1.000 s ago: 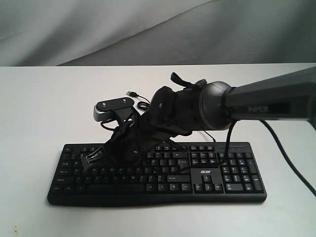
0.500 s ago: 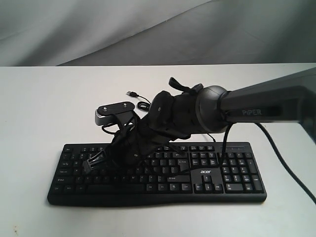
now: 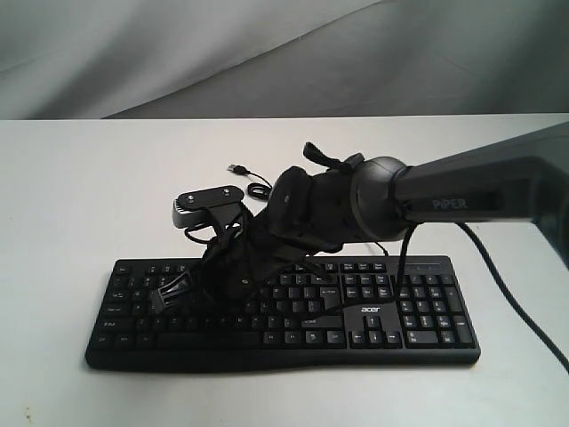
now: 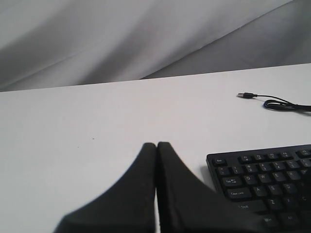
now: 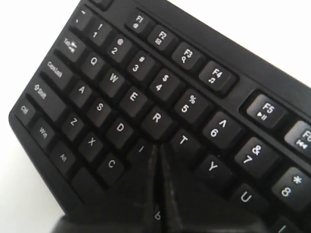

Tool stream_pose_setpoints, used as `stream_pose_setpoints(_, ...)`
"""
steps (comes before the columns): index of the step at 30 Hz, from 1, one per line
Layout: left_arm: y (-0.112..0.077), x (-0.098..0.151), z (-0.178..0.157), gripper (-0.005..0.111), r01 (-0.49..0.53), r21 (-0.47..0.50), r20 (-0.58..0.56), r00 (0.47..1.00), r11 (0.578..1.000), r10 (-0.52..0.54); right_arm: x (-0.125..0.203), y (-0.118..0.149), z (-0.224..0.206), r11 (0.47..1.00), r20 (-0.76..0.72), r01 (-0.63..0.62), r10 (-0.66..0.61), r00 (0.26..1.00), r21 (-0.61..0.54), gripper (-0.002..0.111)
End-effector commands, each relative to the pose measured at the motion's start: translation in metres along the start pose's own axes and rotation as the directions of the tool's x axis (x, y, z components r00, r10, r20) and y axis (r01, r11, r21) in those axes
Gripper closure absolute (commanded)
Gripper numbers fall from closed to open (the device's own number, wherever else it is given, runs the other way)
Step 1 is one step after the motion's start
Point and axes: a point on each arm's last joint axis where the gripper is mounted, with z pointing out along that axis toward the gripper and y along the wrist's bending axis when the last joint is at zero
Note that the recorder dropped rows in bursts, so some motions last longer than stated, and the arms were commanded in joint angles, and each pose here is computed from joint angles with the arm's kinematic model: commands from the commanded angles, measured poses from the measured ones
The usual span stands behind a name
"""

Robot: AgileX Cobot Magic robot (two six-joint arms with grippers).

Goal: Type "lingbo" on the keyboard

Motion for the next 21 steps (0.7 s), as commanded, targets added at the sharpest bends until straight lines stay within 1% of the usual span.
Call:
stream_pose_setpoints(1,0.000,0.001,0.000,0.106,0.012,0.001,0.003,1.000,1.000,-0.012,-0.005,0.006,-0.012,1.000,0.018,0.029,-0.029,0.999,-0.008,0.108)
stream_pose_setpoints(9,0.000,0.001,0.000,0.106,0.012,0.001,0.003,1.000,1.000,-0.012,-0.010,0.016,-0.032,0.997,0.018,0.073,-0.072,0.997,-0.033,0.108)
stream_pose_setpoints(12,0.000,0.001,0.000,0.106,0.012,0.001,0.003,1.000,1.000,-0.012,-0.003,0.014,-0.031,0.998,-0.019,0.059,-0.060,0.998,-0.028,0.108)
stream_pose_setpoints(16,0.000,0.001,0.000,0.106,0.012,0.001,0.003,1.000,1.000,-0.012,0.008,0.011,-0.034,0.999,-0.005,0.040,-0.040,0.999,-0.001,0.108)
stream_pose_setpoints(21,0.000,0.001,0.000,0.106,0.012,0.001,0.003,1.000,1.000,-0.012,0.010,0.019,-0.038,0.994,0.022,0.107,-0.107,0.994,-0.007,0.108)
